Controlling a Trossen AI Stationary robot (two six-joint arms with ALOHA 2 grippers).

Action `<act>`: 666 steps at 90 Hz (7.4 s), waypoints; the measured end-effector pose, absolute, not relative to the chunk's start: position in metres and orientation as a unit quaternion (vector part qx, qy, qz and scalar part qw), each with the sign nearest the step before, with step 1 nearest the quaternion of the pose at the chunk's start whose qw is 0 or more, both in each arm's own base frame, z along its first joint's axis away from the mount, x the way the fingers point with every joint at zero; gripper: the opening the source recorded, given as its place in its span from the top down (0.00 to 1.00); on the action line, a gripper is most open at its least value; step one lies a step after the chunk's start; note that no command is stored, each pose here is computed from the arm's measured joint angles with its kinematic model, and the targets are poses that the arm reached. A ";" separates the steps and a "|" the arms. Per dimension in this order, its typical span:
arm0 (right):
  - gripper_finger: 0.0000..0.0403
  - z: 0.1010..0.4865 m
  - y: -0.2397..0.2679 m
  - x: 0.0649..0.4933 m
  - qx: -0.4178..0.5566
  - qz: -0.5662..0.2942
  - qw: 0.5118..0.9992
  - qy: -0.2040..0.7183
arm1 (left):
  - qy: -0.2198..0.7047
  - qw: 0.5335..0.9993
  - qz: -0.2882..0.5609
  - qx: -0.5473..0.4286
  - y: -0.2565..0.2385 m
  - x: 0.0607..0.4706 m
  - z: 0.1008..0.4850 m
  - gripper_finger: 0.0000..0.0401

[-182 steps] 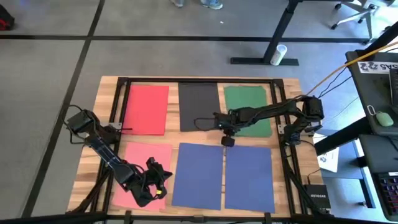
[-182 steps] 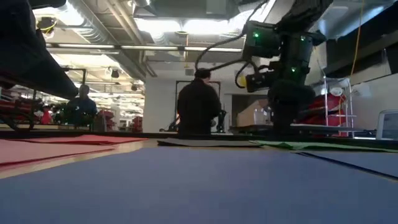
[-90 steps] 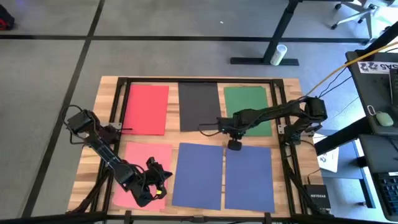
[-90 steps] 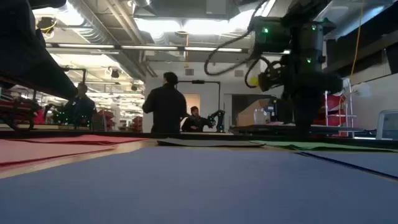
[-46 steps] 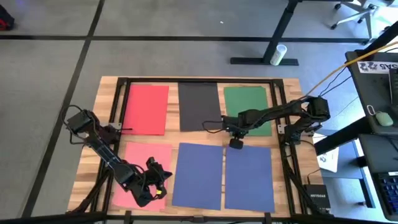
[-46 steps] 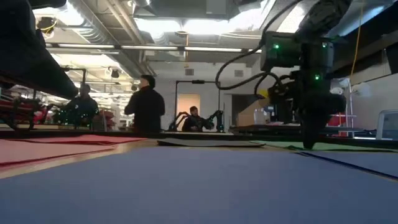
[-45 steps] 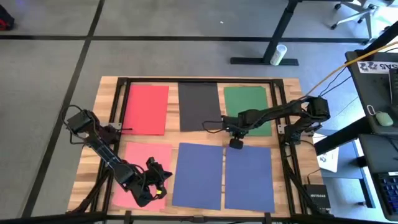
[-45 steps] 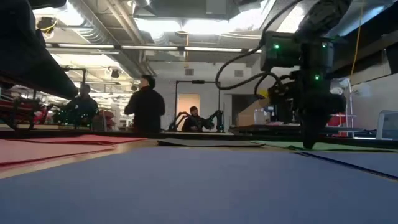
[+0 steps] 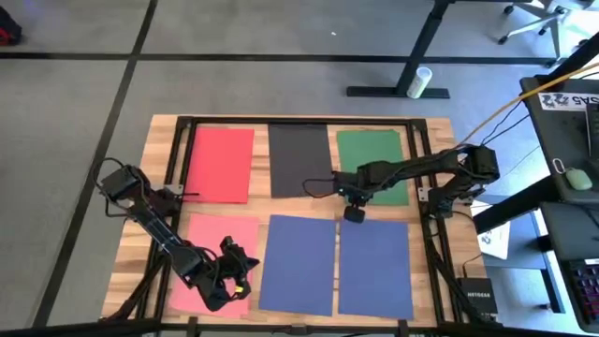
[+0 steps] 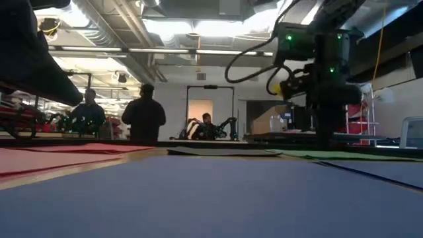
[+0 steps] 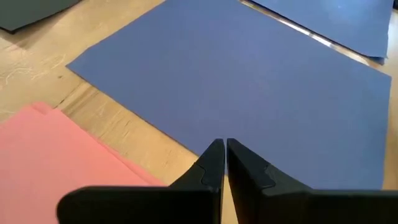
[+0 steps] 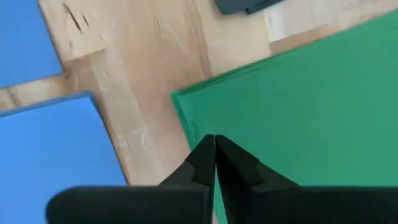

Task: Organize paper
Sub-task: Stack the green paper on the stacked green paper, then stack the left blue paper on the stacked blue paper

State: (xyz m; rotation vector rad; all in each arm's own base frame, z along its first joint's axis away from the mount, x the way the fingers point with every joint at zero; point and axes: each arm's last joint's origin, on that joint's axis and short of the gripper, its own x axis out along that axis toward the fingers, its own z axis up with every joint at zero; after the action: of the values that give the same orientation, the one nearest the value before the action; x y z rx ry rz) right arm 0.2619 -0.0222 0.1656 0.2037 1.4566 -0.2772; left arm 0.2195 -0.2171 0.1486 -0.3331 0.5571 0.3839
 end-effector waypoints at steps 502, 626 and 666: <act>1.00 0.188 0.279 0.380 0.024 0.109 0.829 0.548 | 0.333 0.910 0.108 -0.224 -0.239 0.207 0.149 1.00; 1.00 0.160 0.324 0.294 0.017 0.055 0.764 0.643 | 0.334 0.909 0.108 -0.226 -0.239 0.207 0.149 1.00; 0.73 0.160 0.324 0.293 0.029 0.043 0.762 0.646 | 0.334 0.909 0.108 -0.226 -0.239 0.207 0.149 1.00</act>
State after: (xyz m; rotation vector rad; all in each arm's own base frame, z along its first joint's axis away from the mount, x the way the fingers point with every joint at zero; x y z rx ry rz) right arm 0.2933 0.3239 0.1596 0.0629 1.4052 0.0938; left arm 0.2065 -0.2389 0.1487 -0.4660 0.6893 0.2228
